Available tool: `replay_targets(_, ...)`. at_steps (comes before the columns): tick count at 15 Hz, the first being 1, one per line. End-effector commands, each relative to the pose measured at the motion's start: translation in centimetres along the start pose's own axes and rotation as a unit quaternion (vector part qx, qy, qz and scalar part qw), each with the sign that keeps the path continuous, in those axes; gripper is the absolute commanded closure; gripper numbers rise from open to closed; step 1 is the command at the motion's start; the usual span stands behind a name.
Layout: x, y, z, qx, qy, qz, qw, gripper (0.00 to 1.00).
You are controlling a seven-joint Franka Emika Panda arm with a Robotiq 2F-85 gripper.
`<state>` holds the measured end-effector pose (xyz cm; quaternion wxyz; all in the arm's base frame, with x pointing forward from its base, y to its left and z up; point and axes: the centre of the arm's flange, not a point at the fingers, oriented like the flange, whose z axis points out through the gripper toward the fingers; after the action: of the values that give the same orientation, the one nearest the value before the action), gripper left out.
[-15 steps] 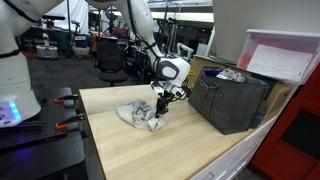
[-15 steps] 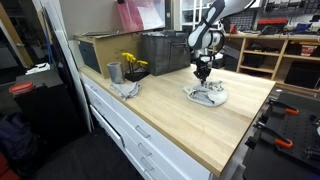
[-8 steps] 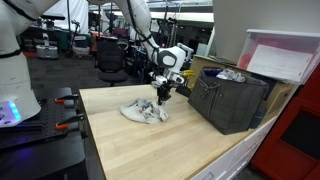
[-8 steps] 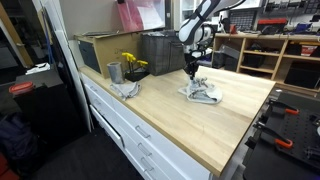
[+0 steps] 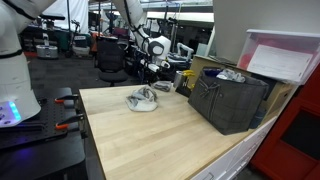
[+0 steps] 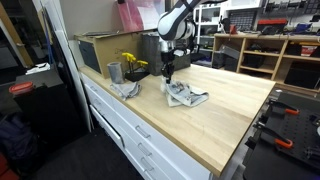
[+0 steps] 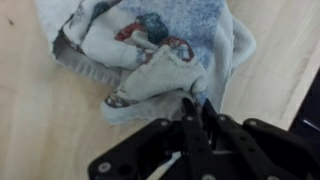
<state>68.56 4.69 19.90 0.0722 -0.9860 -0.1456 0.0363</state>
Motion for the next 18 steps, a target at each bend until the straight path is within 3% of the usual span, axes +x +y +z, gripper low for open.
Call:
replay_targets(1,0.5,-4.4,-1.6,0.028,0.0,-0.073,0.9969,0.64)
replay_targets(3,0.5,-5.3,-1.5,0.024,-0.007,-0.082,0.9963,0.57)
replay_targets(5,-0.3,-4.2,-1.7,0.007,-0.014,-0.059,0.9981,0.42)
replay_targets(11,-4.7,3.3,-1.4,-0.018,-0.026,0.035,0.9989,0.0)
replay_targets(14,-7.0,5.4,0.0,-0.017,-0.044,0.061,0.997,0.0)
replay_targets(18,-9.2,4.7,2.7,-0.029,-0.072,0.064,0.9949,0.0)
